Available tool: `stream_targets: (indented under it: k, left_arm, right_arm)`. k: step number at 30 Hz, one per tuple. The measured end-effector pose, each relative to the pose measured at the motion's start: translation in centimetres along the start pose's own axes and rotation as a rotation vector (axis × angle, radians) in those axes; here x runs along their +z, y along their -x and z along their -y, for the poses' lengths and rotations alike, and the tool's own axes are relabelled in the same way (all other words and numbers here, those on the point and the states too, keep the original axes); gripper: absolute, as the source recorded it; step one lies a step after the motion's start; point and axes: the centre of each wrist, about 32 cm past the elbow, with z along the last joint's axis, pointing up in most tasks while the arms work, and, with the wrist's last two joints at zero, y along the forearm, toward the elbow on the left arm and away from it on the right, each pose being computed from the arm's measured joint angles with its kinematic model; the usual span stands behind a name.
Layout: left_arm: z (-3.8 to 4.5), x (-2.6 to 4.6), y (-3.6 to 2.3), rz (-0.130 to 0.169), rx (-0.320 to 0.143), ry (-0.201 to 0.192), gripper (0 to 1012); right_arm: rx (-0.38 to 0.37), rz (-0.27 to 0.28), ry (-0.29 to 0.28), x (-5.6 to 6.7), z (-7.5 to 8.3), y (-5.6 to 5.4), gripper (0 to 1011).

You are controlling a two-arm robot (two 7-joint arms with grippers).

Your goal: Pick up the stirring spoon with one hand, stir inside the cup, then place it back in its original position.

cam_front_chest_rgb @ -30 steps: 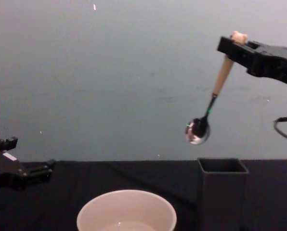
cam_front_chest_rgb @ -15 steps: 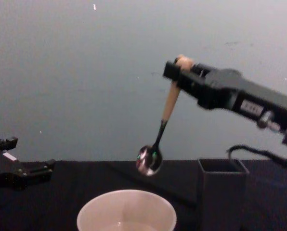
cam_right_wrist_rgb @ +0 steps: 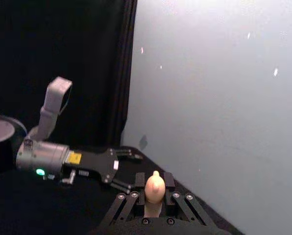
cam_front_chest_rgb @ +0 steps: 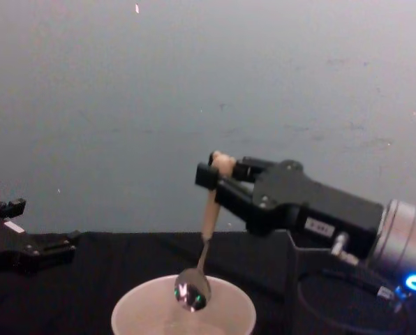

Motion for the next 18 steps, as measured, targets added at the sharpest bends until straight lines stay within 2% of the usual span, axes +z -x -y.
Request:
stream_targets:
  k: [9, 18]
  left_arm:
    - [0.0, 0.0, 0.0, 0.0, 0.0, 0.0, 1001]
    - [0.0, 0.0, 0.0, 0.0, 0.0, 0.0, 1001]
  right_arm:
    - [0.006, 0.029, 0.027, -1.9, -0.5, 0.3, 214]
    - [0.012, 0.048, 0.039, -2.7, -0.7, 0.7, 214]
